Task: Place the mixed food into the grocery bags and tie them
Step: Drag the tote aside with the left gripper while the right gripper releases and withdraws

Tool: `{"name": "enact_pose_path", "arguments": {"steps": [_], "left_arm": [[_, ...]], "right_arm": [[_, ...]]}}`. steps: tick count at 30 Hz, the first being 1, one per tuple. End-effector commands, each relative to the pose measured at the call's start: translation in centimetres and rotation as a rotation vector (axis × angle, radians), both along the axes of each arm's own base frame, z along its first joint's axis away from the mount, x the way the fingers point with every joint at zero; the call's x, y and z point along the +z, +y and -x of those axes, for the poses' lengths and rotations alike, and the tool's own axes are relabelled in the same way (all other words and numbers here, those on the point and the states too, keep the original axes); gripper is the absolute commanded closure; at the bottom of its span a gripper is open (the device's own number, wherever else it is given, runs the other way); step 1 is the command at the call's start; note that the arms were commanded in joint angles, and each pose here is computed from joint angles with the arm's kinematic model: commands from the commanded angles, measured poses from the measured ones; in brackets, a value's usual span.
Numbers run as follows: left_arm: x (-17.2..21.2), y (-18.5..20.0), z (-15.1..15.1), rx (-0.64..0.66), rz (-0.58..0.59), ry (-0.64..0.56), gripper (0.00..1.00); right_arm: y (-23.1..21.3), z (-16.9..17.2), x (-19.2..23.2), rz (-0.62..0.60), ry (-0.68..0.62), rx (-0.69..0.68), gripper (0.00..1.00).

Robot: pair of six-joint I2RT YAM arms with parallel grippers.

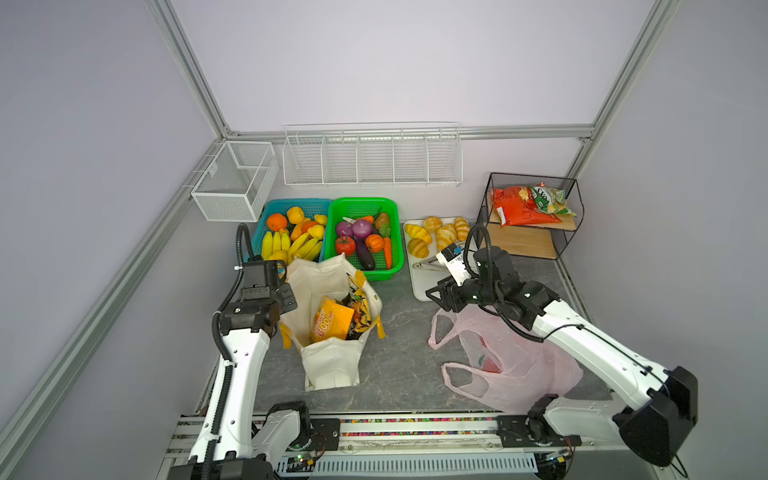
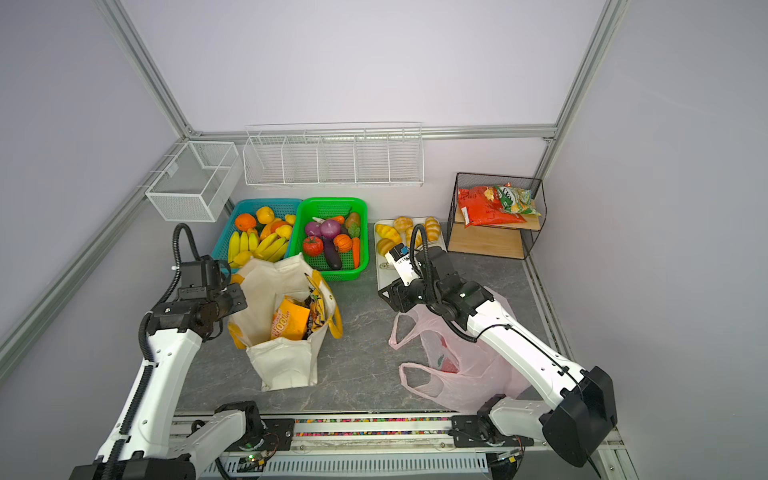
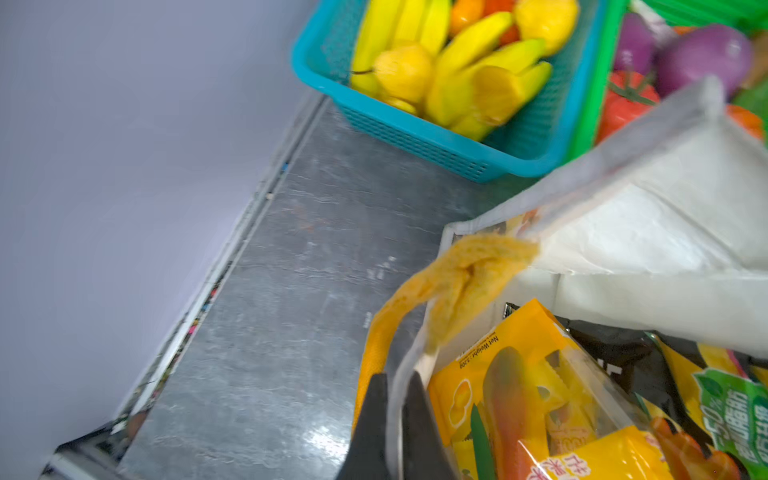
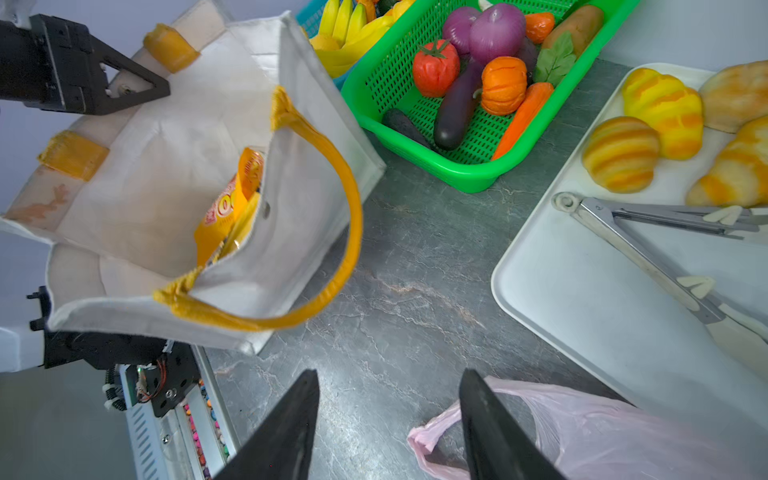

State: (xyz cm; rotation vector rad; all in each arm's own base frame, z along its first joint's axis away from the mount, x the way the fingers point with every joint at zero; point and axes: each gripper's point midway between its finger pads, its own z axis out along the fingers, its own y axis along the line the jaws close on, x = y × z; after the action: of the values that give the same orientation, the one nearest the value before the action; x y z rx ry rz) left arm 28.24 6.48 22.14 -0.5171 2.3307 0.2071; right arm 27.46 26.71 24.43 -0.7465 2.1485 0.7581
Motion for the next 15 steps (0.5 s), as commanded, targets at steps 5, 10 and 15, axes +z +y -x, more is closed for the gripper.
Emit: {"name": "enact_pose_path", "arguments": {"steps": [5, 10, 15], "left_arm": [[0.8, 8.2, -1.5, 0.231, -0.099, -0.035, 1.0], [1.5, 10.8, -2.8, 0.286, -0.139, -0.013, 1.0], [2.6, 13.6, -4.0, 0.349, -0.209, -0.006, 1.0]], "right_arm": [[-1.3, 0.5, 1.7, -0.038, -0.062, -0.033, 0.4], [-1.0, 1.0, 2.3, -0.074, -0.061, -0.015, 0.39], [-1.4, 0.8, 2.2, -0.068, -0.067, -0.034, 0.38]]}}
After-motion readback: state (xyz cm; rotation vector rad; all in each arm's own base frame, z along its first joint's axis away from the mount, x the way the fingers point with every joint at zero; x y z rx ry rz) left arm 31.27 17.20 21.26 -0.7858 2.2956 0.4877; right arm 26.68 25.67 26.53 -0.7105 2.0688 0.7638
